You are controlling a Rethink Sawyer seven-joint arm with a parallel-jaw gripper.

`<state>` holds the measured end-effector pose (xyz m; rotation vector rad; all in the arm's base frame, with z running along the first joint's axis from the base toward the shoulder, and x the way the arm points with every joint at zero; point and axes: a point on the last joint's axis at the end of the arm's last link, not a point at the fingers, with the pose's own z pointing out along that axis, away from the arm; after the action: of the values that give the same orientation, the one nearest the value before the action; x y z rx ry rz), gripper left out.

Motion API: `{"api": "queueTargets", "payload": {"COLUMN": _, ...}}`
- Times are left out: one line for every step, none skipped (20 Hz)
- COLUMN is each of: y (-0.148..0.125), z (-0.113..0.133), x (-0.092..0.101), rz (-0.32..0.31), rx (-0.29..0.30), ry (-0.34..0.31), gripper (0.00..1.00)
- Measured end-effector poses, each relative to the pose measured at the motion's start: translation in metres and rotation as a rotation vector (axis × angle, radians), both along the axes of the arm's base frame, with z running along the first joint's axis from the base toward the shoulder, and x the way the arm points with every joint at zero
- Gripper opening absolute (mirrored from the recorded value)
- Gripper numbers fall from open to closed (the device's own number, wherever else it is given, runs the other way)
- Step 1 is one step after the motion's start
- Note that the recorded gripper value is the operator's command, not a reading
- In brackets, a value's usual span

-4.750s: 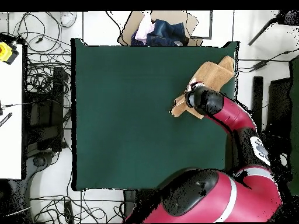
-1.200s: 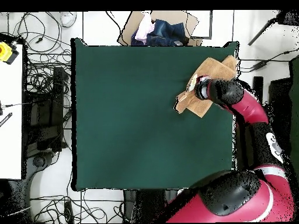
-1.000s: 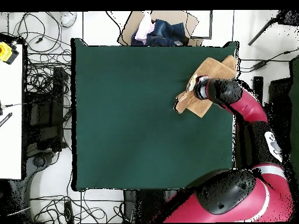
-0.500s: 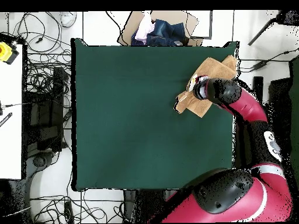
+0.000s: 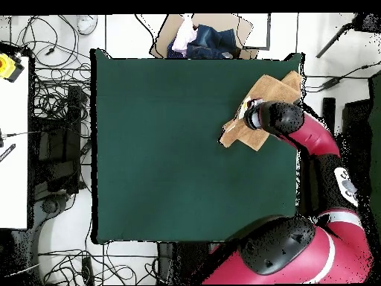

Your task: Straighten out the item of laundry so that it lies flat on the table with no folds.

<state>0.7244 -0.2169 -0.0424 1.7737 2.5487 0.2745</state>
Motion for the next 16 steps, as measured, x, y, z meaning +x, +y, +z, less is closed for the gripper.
{"api": "queueTargets", "payload": {"y": 0.0014, "z": 0.0011, "x": -0.0004, "rz": 0.003, "rx": -0.001, "ry": 0.001, "gripper": 1.00}}
{"api": "queueTargets", "payload": {"y": 0.0028, "z": 0.0022, "x": -0.0008, "rz": 0.005, "rx": -0.002, "ry": 0.003, "gripper": 1.00}}
{"api": "queueTargets", "payload": {"y": 0.0033, "z": 0.0028, "x": -0.0008, "rz": 0.006, "rx": -0.002, "ry": 0.003, "gripper": 1.00}}
{"api": "queueTargets", "payload": {"y": 0.0037, "z": 0.0034, "x": -0.0008, "rz": 0.007, "rx": -0.003, "ry": 0.003, "gripper": 1.00}}
{"api": "queueTargets", "payload": {"y": 0.0042, "z": 0.0042, "x": -0.0012, "rz": 0.008, "rx": -0.004, "ry": 0.004, "gripper": 1.00}}
{"api": "queueTargets", "payload": {"y": 0.0047, "z": 0.0050, "x": -0.0015, "rz": 0.010, "rx": -0.004, "ry": 0.005, "gripper": 1.00}}
{"api": "queueTargets", "payload": {"y": 0.0047, "z": 0.0049, "x": -0.0023, "rz": 0.010, "rx": -0.005, "ry": 0.006, "gripper": 1.00}}
{"api": "queueTargets", "payload": {"y": 0.0046, "z": 0.0047, "x": -0.0027, "rz": 0.010, "rx": -0.005, "ry": 0.007, "gripper": 1.00}}
{"api": "queueTargets", "payload": {"y": 0.0033, "z": 0.0037, "x": -0.0048, "rz": 0.009, "rx": -0.007, "ry": 0.012, "gripper": 1.00}}
{"api": "queueTargets", "payload": {"y": 0.0027, "z": 0.0034, "x": -0.0056, "rz": 0.008, "rx": -0.008, "ry": 0.014, "gripper": 1.00}}
{"api": "queueTargets", "payload": {"y": 0.0021, "z": 0.0031, "x": -0.0063, "rz": 0.008, "rx": -0.009, "ry": 0.015, "gripper": 1.00}}
{"api": "queueTargets", "payload": {"y": -0.0012, "z": 0.0019, "x": -0.0093, "rz": 0.006, "rx": -0.015, "ry": 0.021, "gripper": 0.00}}
{"api": "queueTargets", "payload": {"y": -0.0016, "z": 0.0020, "x": -0.0095, "rz": 0.006, "rx": -0.016, "ry": 0.022, "gripper": 0.00}}
{"api": "queueTargets", "payload": {"y": -0.0021, "z": 0.0021, "x": -0.0098, "rz": 0.005, "rx": -0.017, "ry": 0.022, "gripper": 0.00}}
{"api": "queueTargets", "payload": {"y": -0.0025, "z": 0.0022, "x": -0.0101, "rz": 0.005, "rx": -0.018, "ry": 0.023, "gripper": 0.00}}
{"api": "queueTargets", "payload": {"y": -0.0024, "z": 0.0022, "x": -0.0101, "rz": 0.005, "rx": -0.018, "ry": 0.023, "gripper": 0.00}}
